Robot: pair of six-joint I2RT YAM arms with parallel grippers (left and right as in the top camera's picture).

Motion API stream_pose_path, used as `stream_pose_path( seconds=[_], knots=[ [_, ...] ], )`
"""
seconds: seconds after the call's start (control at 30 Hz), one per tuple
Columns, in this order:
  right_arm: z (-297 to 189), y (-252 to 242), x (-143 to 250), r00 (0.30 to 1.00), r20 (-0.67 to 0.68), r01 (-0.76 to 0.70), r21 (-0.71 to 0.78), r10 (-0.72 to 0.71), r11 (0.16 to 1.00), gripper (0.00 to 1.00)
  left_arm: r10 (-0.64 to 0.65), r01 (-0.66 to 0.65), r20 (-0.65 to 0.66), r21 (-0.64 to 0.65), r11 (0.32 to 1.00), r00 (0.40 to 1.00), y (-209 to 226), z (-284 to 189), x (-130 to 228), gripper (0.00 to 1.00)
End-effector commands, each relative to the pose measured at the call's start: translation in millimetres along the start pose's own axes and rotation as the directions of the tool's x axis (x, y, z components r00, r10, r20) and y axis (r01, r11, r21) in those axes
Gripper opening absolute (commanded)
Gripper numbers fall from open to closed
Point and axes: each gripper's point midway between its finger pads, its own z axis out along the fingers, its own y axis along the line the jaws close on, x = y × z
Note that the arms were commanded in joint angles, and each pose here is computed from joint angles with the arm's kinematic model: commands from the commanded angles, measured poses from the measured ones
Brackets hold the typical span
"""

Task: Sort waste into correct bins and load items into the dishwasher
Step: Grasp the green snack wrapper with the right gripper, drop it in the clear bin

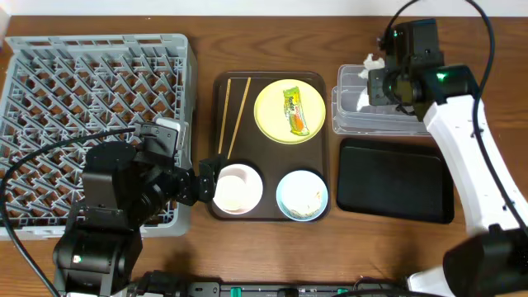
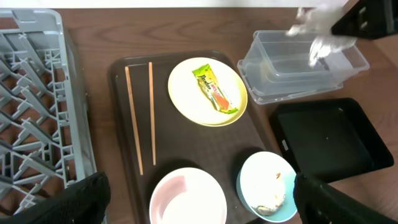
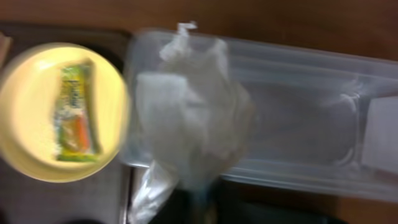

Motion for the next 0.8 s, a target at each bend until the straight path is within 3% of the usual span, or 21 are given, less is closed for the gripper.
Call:
stream_pose_path(
  seconds=[0.0,0.07,0.23,0.37,0.5,0.63,0.77],
  knots=[
    [21.9,-6.1,5.1,0.999,-0.032,-0.009,-0.002,0.009,1.0,0.46,0.004,-0.004,0.014,0.0,1.0,1.0,-1.7,-3.9,-5.2,0.94],
    [18.1,8.1,-6.5,1.0,0.014,0.022,-0.08,-0.021,0.997,0.62,0.004,-0.004,0.014,0.0,1.0,1.0,-1.7,-3.9,-5.2,0.95],
    [-3.1,82.0,-17.2,0.992,0.091,0.114,-0.359,-0.087,0.926,0.76,0.005,-0.005,0.014,0.0,1.0,1.0,-1.7,-3.9,-5.2,0.94],
    [2.1,130.8,-2.2,0.973,0.1,0.23,-0.368,-0.208,0.901,0.71,0.004,-0.004,0.014,0.0,1.0,1.0,-1.7,-3.9,-5.2,0.94],
    [39.1,160.7,14.3,0.946,0.08,0.325,-0.212,-0.315,0.922,0.71,0.004,-0.004,0.014,0.0,1.0,1.0,-1.7,-3.9,-5.2,0.94],
    [84.2,180.0,30.8,0.927,0.05,0.376,-0.107,-0.373,0.92,0.71,0.005,-0.005,0.014,0.0,1.0,1.0,-1.7,-3.9,-5.2,0.94],
    [124.5,181.8,44.9,0.932,0.008,0.362,-0.057,-0.362,0.93,0.64,0.004,-0.004,0.014,0.0,1.0,1.0,-1.7,-3.9,-5.2,0.94]
  ],
)
